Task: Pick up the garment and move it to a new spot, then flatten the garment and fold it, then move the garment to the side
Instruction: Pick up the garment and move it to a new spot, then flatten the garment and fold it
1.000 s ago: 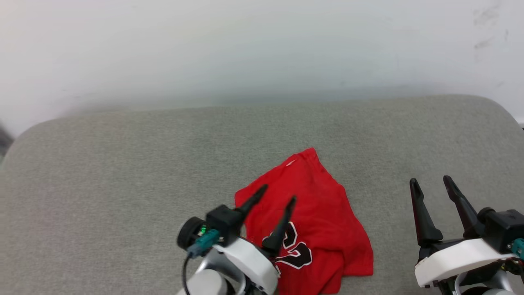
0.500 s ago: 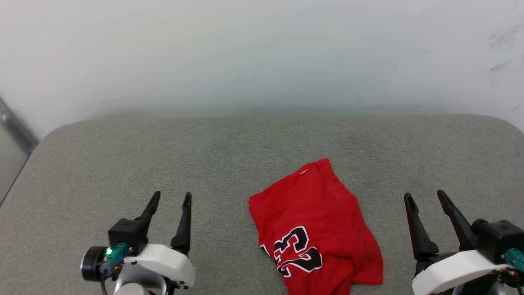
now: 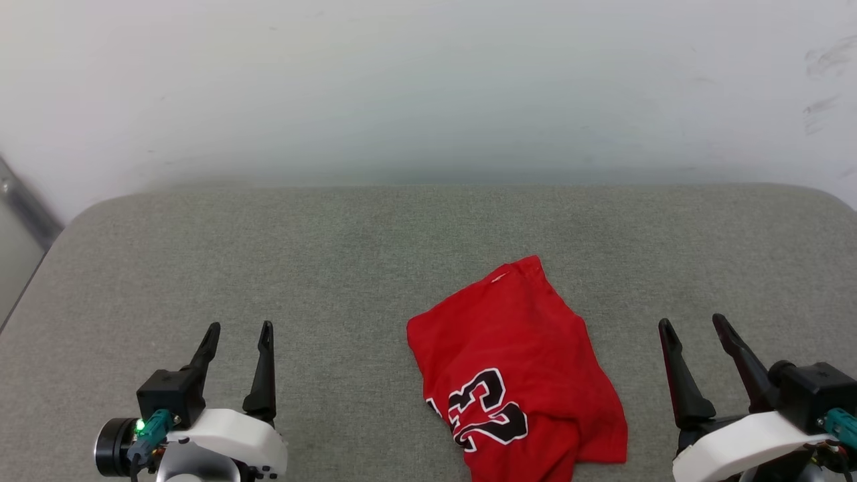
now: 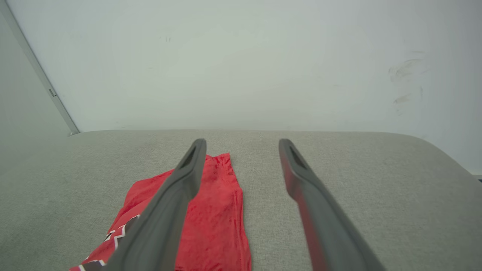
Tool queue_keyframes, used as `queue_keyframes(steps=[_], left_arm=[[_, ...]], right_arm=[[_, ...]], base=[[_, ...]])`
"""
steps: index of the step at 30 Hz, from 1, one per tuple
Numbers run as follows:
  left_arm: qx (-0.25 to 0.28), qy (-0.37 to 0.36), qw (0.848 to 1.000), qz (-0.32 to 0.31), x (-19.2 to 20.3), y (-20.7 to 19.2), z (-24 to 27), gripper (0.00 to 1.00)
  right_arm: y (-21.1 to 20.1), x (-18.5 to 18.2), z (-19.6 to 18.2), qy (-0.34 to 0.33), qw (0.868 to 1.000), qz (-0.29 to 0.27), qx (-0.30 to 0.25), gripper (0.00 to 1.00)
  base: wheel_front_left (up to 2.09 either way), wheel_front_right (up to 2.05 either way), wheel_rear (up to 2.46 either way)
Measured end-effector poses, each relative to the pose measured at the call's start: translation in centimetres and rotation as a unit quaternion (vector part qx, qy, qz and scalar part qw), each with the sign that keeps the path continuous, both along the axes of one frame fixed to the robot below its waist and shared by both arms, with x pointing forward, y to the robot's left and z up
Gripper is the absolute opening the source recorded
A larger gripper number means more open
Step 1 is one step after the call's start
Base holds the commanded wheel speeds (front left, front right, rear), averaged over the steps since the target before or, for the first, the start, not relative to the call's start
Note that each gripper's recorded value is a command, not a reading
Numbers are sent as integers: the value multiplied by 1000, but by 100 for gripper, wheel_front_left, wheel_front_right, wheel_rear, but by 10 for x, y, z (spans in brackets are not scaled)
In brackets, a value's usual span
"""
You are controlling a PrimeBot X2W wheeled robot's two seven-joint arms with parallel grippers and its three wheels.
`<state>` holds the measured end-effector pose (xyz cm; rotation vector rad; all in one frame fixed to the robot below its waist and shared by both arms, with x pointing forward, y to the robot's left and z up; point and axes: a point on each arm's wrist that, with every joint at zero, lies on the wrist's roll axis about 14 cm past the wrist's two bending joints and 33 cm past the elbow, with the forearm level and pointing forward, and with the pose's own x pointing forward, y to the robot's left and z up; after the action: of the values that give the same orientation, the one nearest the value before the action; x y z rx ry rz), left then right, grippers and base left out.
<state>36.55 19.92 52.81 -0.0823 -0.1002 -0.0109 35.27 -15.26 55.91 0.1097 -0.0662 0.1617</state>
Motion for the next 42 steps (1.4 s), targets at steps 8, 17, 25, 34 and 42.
queue_keyframes(steps=[8, 17, 25, 34, 42], left_arm=[[3, 1, 1000, -6, 2, -4, -1, 100], [-2, -9, 1000, -11, 7, -11, 4, 100], [-10, -16, 1000, -12, 20, -16, 6, 100], [-15, -7, 1000, 4, 33, -9, -3, 100], [-21, 4, 1000, 10, 38, -5, -12, 100]], right_arm=[[-6, 0, -5, 7, 1000, -9, 4, 100], [-38, 14, -59, 120, 991, -52, 25, 100], [-16, 34, -124, 323, 946, 22, -15, 100], [23, 7, -180, 487, 859, 137, -78, 100], [34, -10, -200, 543, 817, 174, -84, 32]], base=[[0, 0, 0], [0, 0, 0], [0, 0, 0], [0, 0, 0], [0, 0, 0]])
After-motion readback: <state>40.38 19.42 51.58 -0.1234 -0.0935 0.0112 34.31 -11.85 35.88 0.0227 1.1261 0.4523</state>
